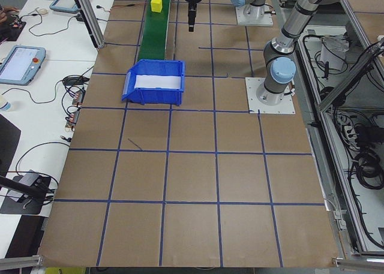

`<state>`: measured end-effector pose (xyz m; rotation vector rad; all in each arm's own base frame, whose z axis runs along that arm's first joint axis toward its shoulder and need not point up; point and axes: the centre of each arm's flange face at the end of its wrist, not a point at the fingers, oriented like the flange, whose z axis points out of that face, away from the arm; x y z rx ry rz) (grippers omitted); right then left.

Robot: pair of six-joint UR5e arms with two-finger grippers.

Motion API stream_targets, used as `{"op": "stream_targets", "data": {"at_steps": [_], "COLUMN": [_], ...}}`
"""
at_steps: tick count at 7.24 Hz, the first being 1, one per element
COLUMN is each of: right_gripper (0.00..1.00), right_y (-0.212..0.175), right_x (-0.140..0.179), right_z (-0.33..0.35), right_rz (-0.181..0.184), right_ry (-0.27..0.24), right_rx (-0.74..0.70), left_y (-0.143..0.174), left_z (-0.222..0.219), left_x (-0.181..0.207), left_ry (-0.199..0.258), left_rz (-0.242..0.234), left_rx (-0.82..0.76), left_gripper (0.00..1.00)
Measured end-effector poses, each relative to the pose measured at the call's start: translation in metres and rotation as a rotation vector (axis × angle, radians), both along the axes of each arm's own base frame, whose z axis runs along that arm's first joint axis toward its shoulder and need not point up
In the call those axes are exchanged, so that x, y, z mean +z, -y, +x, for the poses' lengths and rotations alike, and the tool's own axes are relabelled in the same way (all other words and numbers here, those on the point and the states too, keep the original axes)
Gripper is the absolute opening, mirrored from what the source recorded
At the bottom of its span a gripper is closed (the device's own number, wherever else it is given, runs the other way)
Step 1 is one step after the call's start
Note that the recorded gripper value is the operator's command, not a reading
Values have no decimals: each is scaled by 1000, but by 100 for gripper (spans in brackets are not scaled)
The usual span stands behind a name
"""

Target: Move block left to right into plate

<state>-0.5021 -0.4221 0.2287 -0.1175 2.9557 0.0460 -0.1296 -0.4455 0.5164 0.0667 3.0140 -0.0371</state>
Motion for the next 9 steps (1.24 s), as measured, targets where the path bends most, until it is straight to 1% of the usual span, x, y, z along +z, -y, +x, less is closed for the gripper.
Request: {"op": "stream_targets", "data": {"at_steps": [2,3,4,6,7,8,9], "right_gripper": [100,100,100,100,100,100,100], "right_y": [0,3,12,65,93,117,137], "right_x": [2,7,16,49,58,61,60], "right_z": [-5,-3,7,67,101,137,173], "right_rz": [-18,-30,-54,-106,-132,-154,-150], "right_ry": [-19,-24,-24,-36,-28,0,25], "right_rx": [1,3,14,91,121,132,126], "left_y": [1,2,5,8,10,12,14], "left_z": [0,5,13,23,24,25,26], "left_x": [-3,-4,-5,-6,-8,-13,-18], "left_ry": [-43,-57,-61,-63,-64,-65,-67], "left_rz": [17,25,30,32,35,44,54], "left_rx": [-83,-133,-176,-208,-209,-210,-208], "left_gripper": [100,100,100,100,100,100,100]}}
